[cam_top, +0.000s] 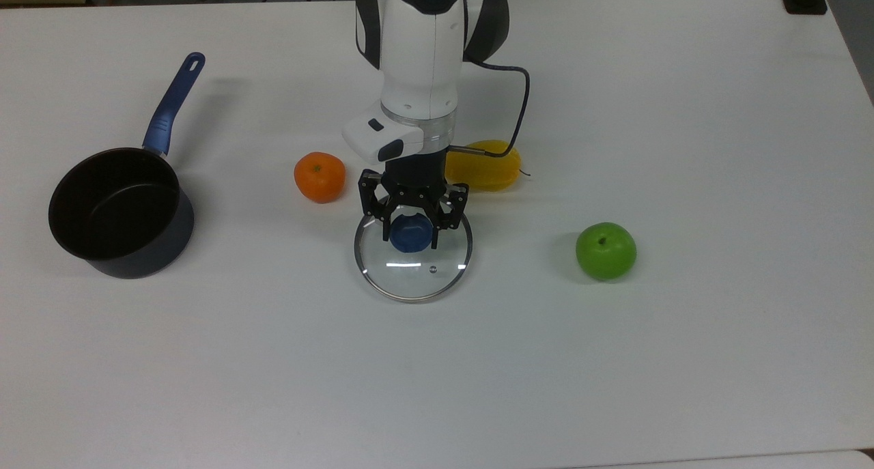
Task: Open lid
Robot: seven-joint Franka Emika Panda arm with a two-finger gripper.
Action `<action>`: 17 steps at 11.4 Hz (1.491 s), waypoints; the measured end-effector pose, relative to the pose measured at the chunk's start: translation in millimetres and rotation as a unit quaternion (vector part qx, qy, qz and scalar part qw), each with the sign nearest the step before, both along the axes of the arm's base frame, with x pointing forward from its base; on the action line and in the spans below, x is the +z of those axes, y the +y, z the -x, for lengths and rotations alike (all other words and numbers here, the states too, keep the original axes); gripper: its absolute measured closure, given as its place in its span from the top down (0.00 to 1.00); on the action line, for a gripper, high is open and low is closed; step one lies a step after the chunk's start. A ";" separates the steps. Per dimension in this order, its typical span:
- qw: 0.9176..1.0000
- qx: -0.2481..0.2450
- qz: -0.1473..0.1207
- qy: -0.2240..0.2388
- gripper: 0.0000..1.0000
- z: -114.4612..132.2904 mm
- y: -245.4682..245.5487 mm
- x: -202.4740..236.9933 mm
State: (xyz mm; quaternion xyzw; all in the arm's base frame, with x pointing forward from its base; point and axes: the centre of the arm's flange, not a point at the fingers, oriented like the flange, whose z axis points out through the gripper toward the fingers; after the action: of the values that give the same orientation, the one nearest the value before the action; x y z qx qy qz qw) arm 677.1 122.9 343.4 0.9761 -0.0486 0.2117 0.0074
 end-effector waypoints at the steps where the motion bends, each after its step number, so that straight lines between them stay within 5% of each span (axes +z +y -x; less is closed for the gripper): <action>1: 1.000 0.006 0.003 -0.008 0.67 -1.3 0.7 -1.6; 7: 0.999 0.033 0.022 -0.017 0.71 -2.7 8.1 -16.0; 9: 0.999 0.031 0.021 -0.023 0.93 -5.5 8.7 -10.1; 11: 0.999 0.028 0.020 -0.035 1.00 -11.3 8.7 10.1; 14: 0.999 -0.004 0.048 0.019 1.00 -7.0 -3.8 63.4; 17: 0.996 0.007 0.033 0.087 1.00 18.5 -21.1 121.8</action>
State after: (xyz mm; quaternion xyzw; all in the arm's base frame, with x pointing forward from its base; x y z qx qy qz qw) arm 658.7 101.8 465.1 0.9903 -0.0342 0.1279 0.0422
